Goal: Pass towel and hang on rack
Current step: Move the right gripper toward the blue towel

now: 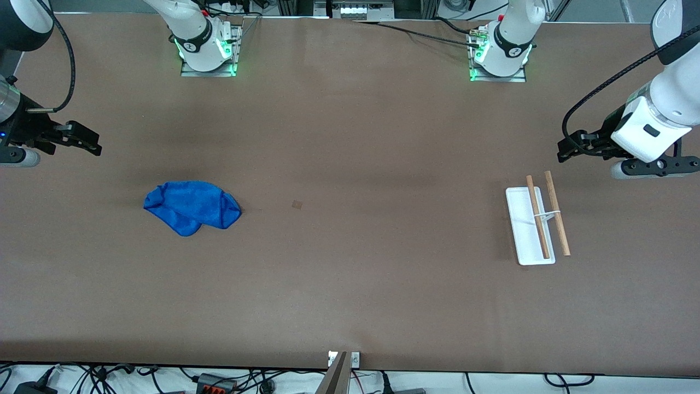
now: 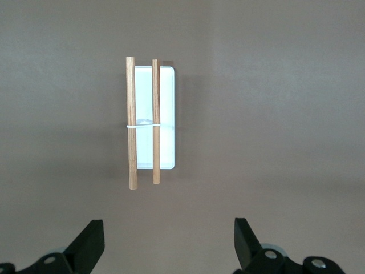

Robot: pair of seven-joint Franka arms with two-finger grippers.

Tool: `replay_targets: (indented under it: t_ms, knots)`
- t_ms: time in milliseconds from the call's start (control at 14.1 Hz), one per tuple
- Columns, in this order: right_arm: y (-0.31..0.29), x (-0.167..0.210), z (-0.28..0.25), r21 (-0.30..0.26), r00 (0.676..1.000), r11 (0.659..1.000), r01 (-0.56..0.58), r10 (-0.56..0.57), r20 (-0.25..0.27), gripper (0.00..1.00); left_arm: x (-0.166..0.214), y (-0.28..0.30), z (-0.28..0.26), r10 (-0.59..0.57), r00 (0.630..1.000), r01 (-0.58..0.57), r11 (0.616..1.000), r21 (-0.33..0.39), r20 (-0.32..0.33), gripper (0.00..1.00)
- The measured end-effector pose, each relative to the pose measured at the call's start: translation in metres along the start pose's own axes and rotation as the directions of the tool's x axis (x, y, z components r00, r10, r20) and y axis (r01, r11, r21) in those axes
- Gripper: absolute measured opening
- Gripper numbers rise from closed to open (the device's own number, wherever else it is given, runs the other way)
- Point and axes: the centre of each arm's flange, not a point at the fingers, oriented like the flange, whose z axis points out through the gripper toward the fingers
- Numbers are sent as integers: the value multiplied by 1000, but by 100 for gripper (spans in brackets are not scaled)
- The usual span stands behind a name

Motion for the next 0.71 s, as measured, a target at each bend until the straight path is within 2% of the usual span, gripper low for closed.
replay_targets:
  t_ms: [709]
  knots:
    - [0, 1, 3, 0, 1000, 1000, 0, 0, 5, 100, 0, 0, 0, 0, 1000, 0, 1000, 0, 0, 100]
